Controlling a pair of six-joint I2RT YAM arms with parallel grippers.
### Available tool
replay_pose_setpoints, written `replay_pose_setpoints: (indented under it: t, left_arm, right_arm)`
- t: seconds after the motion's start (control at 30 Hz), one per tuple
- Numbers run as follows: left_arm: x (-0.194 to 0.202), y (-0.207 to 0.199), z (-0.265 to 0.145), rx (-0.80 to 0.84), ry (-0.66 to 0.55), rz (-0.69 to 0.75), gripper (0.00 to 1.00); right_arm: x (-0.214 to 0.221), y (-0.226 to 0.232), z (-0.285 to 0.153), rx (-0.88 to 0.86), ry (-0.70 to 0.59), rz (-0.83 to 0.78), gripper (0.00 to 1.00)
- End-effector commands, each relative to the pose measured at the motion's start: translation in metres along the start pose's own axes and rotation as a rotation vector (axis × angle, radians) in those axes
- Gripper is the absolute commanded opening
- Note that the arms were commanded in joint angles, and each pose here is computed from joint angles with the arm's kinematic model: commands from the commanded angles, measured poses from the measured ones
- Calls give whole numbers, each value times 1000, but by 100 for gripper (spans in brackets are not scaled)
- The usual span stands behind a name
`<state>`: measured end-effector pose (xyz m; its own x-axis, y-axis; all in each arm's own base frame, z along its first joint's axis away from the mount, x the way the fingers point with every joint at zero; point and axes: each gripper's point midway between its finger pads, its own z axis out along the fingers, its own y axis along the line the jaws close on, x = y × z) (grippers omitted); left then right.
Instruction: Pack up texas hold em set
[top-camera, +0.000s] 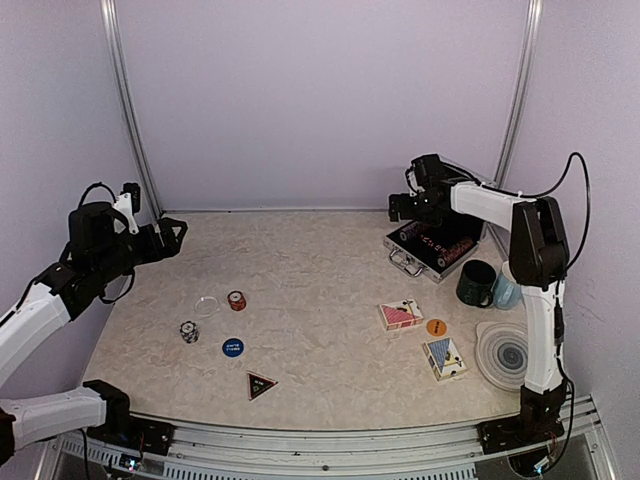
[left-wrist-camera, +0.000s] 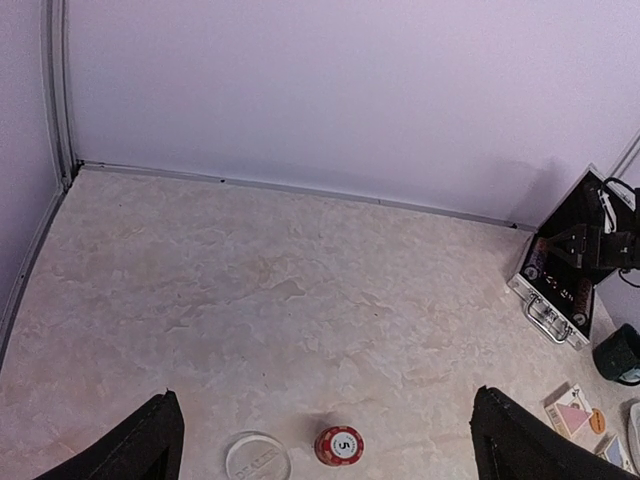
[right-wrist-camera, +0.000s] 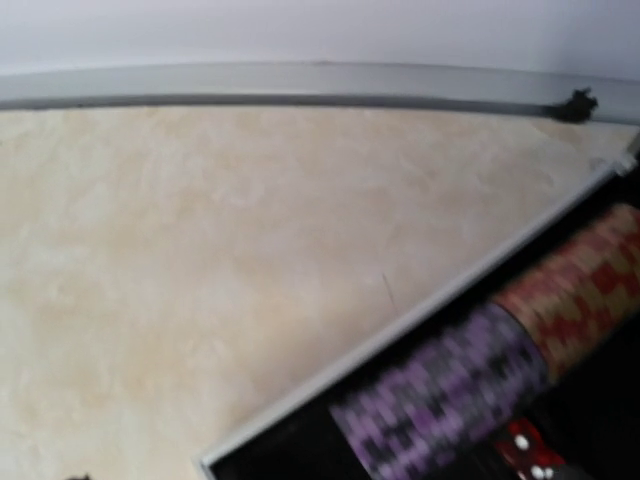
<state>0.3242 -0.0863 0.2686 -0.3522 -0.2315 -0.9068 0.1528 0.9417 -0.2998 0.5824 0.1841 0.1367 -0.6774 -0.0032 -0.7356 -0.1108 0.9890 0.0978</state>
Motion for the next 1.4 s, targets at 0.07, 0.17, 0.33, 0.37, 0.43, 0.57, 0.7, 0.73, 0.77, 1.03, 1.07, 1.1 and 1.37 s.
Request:
replay_pose_setpoints:
  t: [0.07, 0.17, 0.33, 0.37, 0.43, 0.57, 0.7, 0.73, 0.77, 1.03, 1.07, 1.1, 1.37]
  left_arm:
    - [-2, 0, 1, 14, -16, -12, 99]
    - [-3, 2, 1, 8, -20, -13, 99]
    - [-4, 2, 0, 13, -24, -19, 99]
    - [-5, 3, 1, 14, -24, -22, 99]
    - [-5, 3, 1, 18, -23, -27, 99]
    - [-4, 4, 1, 17, -20, -27, 99]
    - [-5, 4, 1, 17, -25, -27, 99]
    - [-5, 4, 1, 17, -24, -27, 99]
    - [-5, 4, 1, 17, -24, -26, 99]
    - [-7, 6, -1, 3, -34, -24, 99]
    - [-7, 7, -1, 1, -34, -24, 99]
    - [-7, 6, -2, 2, -34, -24, 99]
    - [-6, 7, -1, 4, -31, -25, 99]
  right_arm:
    - [7, 18, 14, -71, 33, 17, 99]
    - [14, 27, 19, -120, 56, 15, 99]
    - [29, 43, 25, -195, 91, -15, 99]
    - [30, 45, 27, -198, 95, -22, 99]
    - [34, 46, 30, -201, 100, -30, 99]
    - [40, 48, 37, -199, 110, -34, 99]
    - [46, 49, 45, -203, 124, -41, 99]
    - [47, 49, 48, -206, 129, -44, 99]
    - [49, 51, 49, -212, 133, -46, 99]
    - [55, 63, 58, -253, 145, -73, 99]
    - [55, 64, 59, -255, 146, -74, 99]
    - [57, 65, 60, -259, 149, -77, 99]
    - [77, 81, 70, -334, 209, -145, 99]
